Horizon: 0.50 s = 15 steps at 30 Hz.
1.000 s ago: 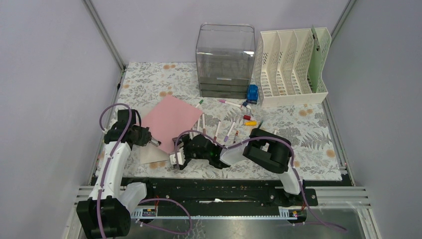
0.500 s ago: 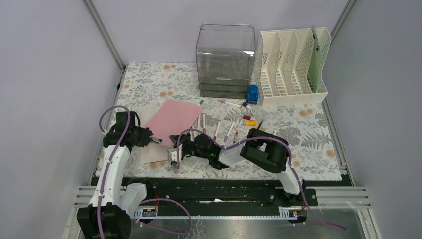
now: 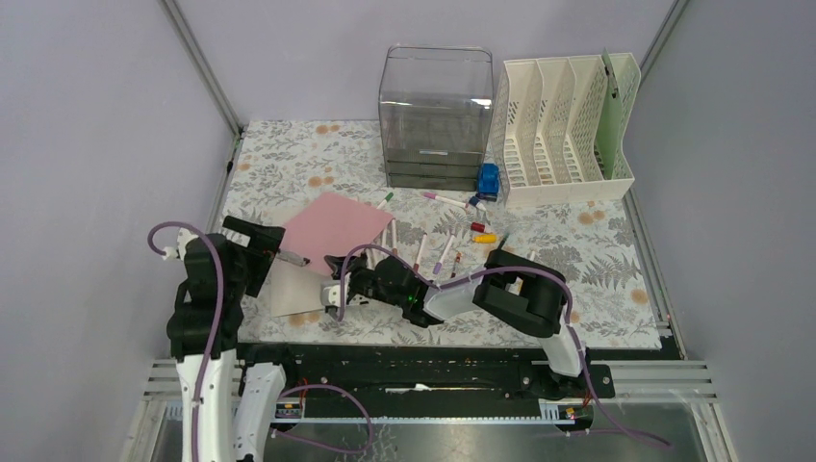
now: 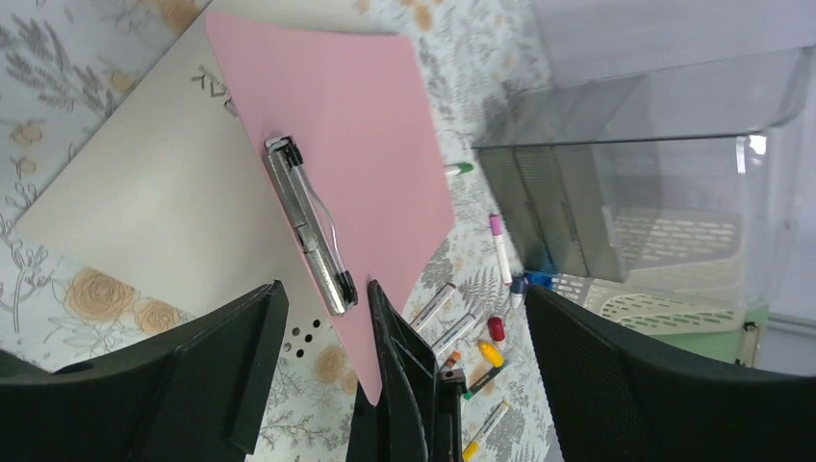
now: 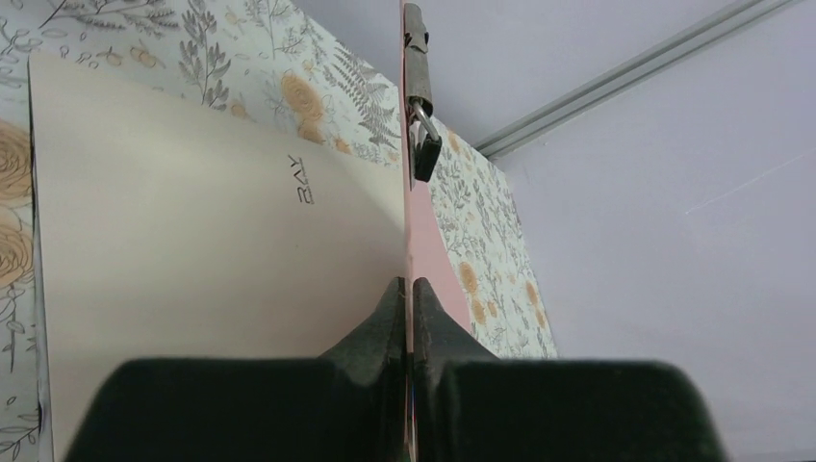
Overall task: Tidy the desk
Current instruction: Pick up the folder from the center of the board.
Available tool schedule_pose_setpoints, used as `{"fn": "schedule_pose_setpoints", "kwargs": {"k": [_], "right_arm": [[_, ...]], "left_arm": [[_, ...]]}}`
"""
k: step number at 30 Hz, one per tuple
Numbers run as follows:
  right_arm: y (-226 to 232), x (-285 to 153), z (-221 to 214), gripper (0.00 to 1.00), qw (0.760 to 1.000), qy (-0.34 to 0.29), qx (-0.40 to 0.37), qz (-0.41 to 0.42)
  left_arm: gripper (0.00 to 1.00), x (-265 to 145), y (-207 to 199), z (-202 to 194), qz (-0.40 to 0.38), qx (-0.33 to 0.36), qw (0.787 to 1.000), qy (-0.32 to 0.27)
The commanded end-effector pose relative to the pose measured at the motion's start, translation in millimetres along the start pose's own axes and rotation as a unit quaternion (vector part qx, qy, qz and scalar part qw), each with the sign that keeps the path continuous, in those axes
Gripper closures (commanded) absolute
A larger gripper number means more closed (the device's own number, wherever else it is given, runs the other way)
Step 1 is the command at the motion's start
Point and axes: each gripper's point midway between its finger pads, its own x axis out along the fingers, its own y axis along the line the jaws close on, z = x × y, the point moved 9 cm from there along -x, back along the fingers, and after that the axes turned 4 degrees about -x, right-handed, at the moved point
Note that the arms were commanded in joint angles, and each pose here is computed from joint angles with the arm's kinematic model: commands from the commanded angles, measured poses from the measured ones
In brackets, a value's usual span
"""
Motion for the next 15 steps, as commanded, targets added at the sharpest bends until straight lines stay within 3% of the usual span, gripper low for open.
{"fn": "schedule_pose_setpoints", "kwargs": {"k": [1, 8, 15], "right_arm": [[-46.4, 1.4, 28.4, 1.0, 0.996, -0.039, 0.031, -0.079], [-50.4, 2.2, 32.0, 1.0, 0.995, -0.042, 0.042, -0.082], [-54.7, 4.3, 36.1, 1.0, 0.994, -0.043, 0.049, -0.086]], "left_arm": [[0.01, -21.3, -5.2, 8.3, -0.035, 0.041, 0.998, -0.038], [0.01, -14.8, 7.3, 2.8, -0.002, 0.013, 0.999, -0.032], [0.01, 21.2, 15.6, -13.9, -0.003, -0.053, 0.998, 0.022]]}}
